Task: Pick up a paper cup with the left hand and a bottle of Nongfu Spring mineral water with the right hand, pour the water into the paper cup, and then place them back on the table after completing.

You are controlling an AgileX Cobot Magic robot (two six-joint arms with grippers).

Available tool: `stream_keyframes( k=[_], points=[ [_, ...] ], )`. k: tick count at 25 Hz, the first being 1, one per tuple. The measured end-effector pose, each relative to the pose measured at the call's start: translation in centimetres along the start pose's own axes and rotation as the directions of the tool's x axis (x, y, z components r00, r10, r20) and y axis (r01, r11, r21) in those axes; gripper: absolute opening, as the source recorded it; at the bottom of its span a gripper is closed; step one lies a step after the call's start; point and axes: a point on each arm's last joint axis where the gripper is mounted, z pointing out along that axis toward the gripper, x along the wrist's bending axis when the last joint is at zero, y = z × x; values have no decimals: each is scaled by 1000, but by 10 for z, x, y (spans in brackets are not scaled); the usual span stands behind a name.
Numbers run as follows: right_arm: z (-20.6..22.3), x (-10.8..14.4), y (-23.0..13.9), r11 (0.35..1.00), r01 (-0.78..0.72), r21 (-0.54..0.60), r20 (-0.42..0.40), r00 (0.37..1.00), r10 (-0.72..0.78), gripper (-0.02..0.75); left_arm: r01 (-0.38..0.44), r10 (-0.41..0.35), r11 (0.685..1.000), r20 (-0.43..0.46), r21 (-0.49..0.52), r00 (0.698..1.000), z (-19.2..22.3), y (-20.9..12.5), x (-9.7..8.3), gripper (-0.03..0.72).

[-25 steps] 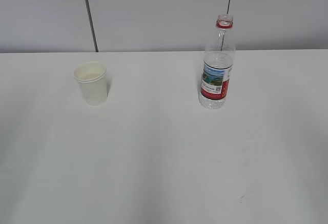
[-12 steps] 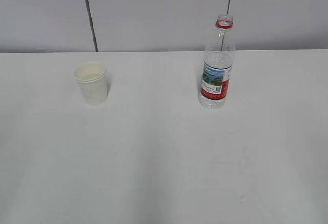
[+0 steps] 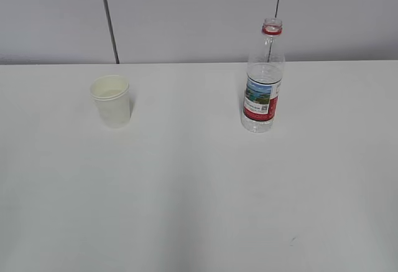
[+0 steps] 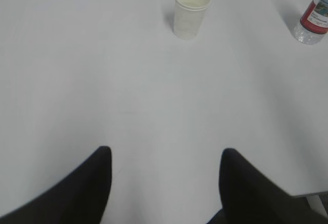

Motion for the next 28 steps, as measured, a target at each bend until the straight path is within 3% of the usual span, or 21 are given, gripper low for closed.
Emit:
stream_keyframes(
  k=[12,28],
  points=[
    [0,0,0,1000,5,-2,0,1000,-5,587,-1,2,1000,21,-17,1000,6,0,-2,416],
    [0,-3,0,1000,23,-1,35,999,-23,587,8,-10,1000,-68,-30,998,5,0,1,416]
  ],
)
